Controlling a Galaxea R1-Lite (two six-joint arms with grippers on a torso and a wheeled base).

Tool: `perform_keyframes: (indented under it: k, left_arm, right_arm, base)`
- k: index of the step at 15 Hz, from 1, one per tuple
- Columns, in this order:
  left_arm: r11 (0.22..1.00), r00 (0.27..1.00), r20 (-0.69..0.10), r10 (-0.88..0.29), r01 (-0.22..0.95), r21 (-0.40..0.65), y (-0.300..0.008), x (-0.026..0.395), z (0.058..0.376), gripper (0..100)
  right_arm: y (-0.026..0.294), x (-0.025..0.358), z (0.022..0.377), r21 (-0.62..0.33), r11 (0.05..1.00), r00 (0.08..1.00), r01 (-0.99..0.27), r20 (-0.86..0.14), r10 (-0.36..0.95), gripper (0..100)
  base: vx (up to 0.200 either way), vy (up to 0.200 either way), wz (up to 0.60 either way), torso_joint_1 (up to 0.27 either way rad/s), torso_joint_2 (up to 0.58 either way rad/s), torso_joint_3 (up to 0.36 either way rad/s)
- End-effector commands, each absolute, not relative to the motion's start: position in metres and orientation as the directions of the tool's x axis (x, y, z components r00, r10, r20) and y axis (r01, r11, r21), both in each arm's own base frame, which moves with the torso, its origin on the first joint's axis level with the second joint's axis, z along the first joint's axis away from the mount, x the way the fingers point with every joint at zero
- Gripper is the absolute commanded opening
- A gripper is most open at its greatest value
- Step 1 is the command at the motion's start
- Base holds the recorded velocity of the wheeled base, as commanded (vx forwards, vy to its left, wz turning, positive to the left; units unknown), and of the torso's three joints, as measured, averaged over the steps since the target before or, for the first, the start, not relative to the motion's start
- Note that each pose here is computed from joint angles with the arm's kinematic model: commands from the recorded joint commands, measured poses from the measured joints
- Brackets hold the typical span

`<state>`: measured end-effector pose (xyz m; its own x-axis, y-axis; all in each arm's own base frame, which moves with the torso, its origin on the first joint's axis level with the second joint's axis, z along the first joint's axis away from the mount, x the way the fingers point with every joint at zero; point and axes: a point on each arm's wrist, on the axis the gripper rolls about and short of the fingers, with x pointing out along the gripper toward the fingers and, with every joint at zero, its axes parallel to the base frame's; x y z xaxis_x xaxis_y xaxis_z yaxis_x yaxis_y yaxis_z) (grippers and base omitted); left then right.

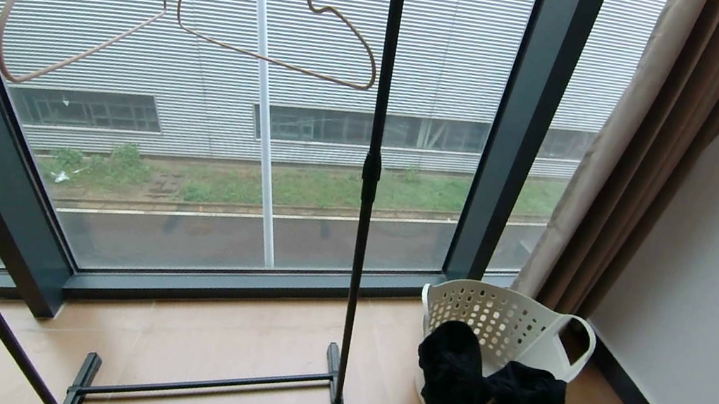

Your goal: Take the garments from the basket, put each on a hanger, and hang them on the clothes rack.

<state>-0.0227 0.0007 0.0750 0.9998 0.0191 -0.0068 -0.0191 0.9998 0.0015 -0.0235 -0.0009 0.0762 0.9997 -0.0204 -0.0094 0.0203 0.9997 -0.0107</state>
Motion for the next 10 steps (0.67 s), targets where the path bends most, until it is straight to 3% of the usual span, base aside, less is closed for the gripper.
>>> perform_keyframes:
  k: [1,3,10]
  left_arm:
    - [1.000,1.000,-0.009,0.020,-0.020,0.000,0.0008,-0.0226,0.0749,100]
    - [1.000,1.000,-0.009,0.020,-0.020,0.000,0.0008,-0.0226,0.0749,100]
    - [1.000,1.000,-0.009,0.023,-0.023,-0.004,0.0009,-0.0226,0.0749,100]
  right_arm:
    - [-0.0009,-0.0234,0.0763,-0.011,1.000,1.000,0.021,-0.009,-0.021,100]
    - [-0.0009,-0.0234,0.0763,-0.011,1.000,1.000,0.021,-0.009,-0.021,100]
    - [-0.0009,-0.0234,0.0763,-0.009,1.000,1.000,0.021,-0.009,-0.021,100]
  base:
    - [0.000,0.000,-0.60,0.002,0.00,0.002]
    - [0.000,0.000,-0.60,0.000,0.00,0.002]
    - [0.000,0.000,0.00,0.000,0.00,0.000]
